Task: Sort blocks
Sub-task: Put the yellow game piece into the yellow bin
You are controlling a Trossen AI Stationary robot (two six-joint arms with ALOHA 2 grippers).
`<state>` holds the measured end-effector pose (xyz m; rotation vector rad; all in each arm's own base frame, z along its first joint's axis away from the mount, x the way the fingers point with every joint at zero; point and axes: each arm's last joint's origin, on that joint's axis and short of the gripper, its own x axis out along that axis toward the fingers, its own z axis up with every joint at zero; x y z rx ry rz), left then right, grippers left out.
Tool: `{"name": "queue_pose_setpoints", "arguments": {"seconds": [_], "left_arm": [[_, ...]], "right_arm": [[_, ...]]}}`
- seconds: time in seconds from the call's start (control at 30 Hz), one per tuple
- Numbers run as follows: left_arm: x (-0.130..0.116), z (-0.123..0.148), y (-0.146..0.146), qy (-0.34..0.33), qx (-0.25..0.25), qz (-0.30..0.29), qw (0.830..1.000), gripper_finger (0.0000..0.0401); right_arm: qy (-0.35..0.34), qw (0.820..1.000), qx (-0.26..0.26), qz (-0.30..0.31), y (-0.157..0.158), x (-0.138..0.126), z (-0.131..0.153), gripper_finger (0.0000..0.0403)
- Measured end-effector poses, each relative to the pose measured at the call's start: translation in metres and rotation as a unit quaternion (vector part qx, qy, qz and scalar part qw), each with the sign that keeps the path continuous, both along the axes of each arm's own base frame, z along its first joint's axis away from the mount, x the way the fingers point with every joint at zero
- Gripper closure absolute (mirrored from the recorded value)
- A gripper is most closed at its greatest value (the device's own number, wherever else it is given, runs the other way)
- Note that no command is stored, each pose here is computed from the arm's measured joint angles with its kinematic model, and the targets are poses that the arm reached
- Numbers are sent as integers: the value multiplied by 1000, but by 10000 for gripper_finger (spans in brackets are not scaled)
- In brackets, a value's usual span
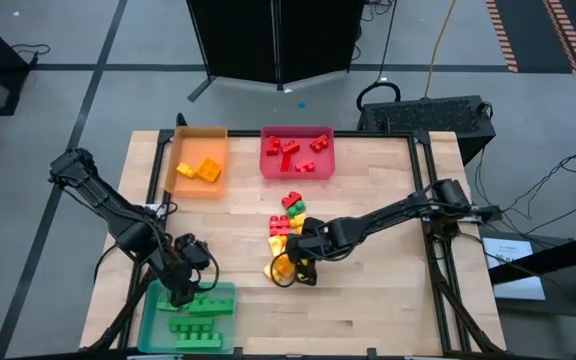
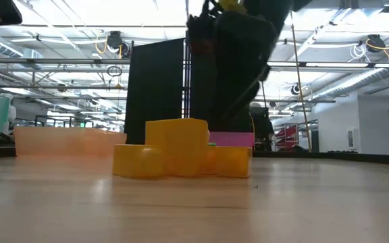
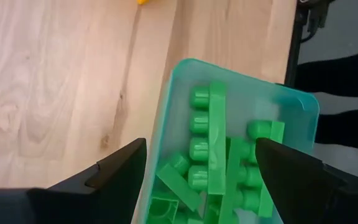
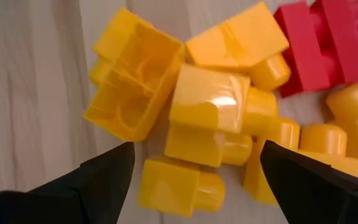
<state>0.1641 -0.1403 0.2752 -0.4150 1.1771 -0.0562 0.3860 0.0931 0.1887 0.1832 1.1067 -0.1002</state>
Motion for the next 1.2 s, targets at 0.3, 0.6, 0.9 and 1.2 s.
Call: {"name": "queue_pose_setpoints", "arguments": {"seconds": [0.3,0.6,0.9,1.2], "left_arm": [[0,0,2,-16,31,4,999,97],[-1,-1,4,-15,47,-5,999,97],[-1,-1,4,-21,60,-29,998,97],[0,-1,5,-40,88,-32,995,97]], "right_arm": [[-10,999,46,-26,7,9,18,64],[-49,984,94,-145,14,21,9,64],[-57,978,95,-175,21,26,-3,64],[-41,986,52,-154,33,23,-17,64]]}}
